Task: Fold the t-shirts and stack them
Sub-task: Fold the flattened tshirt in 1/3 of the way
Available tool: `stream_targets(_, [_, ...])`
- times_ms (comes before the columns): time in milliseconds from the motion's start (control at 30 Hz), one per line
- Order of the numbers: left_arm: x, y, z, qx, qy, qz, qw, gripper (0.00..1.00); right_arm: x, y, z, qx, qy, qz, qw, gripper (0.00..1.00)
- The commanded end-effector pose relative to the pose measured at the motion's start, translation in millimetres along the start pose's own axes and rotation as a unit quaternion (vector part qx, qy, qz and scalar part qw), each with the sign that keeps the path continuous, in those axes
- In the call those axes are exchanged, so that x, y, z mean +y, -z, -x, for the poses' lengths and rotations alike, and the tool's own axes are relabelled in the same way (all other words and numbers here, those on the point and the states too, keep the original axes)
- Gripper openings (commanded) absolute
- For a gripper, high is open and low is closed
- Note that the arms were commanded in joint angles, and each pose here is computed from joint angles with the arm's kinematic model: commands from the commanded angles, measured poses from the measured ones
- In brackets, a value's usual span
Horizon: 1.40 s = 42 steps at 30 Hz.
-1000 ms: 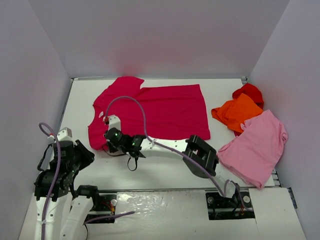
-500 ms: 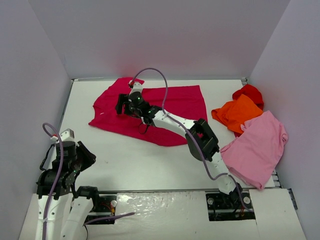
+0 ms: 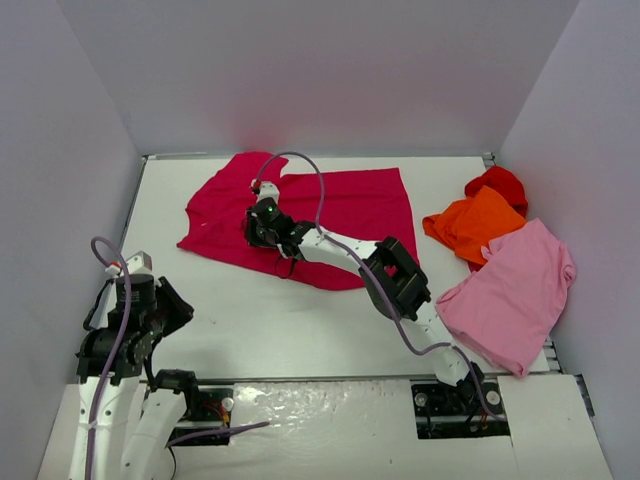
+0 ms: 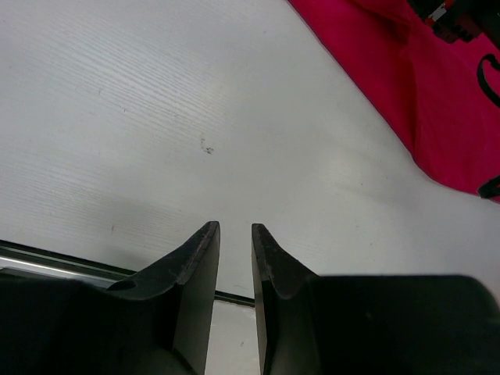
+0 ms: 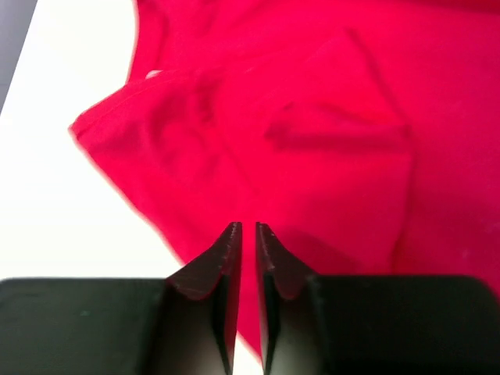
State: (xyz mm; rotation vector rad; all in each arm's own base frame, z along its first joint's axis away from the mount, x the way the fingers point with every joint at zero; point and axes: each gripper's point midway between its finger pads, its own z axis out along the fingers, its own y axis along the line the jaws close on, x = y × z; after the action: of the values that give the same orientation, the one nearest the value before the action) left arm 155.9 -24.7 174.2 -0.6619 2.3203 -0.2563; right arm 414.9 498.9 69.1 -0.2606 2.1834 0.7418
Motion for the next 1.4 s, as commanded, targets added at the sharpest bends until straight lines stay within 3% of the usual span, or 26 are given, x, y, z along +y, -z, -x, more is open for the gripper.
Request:
stream_targets(0, [-8,-4,12,-0.013,-0.004,-0.011,1.000,0.20,79,49,51,-0.061,0.000,0.081,0.995,0.02])
stream_targets(33, [-9,-4,12,-0.014,-0.004,-0.012,1.000,0.20,80,45,42,-0.047,-0.001,0.089,0.995,0.03])
stream_targets(167, [-8,-1,12,-0.018,-0.004,-0.014,1.000,0.20,79,36,19,-0.014,0.001,0.094,0.995,0.28])
stream_targets(200, [-8,-1,12,-0.019,-0.004,-0.015,1.000,0.20,78,36,19,-0.015,0.002,0.091,0.996,0.30])
stream_targets(267, [-8,0,12,-0.019,-0.004,-0.016,1.000,0.20,70,32,13,-0.013,0.021,0.081,0.996,0.46])
stream_targets(367, [-8,-1,12,-0.019,-0.005,-0.016,1.000,0.20,59,27,13,-0.019,0.046,0.057,0.997,0.49])
stream_targets(533, [-9,-2,12,-0.017,-0.007,-0.017,1.000,0.20,50,22,28,-0.038,0.086,0.031,0.995,0.52])
stream_targets(1133, [-9,-5,10,-0.010,-0.008,-0.013,1.000,0.21,-16,-21,-16,0.024,0.139,-0.076,0.987,0.51])
stream_targets(1267, [-9,-5,10,-0.007,-0.008,-0.012,1.000,0.21,-24,-24,-22,0.029,0.139,-0.085,0.986,0.48])
stream_targets(1367, [-9,-6,10,-0.007,-0.009,-0.013,1.000,0.21,-27,-24,-23,0.030,0.137,-0.088,0.986,0.39])
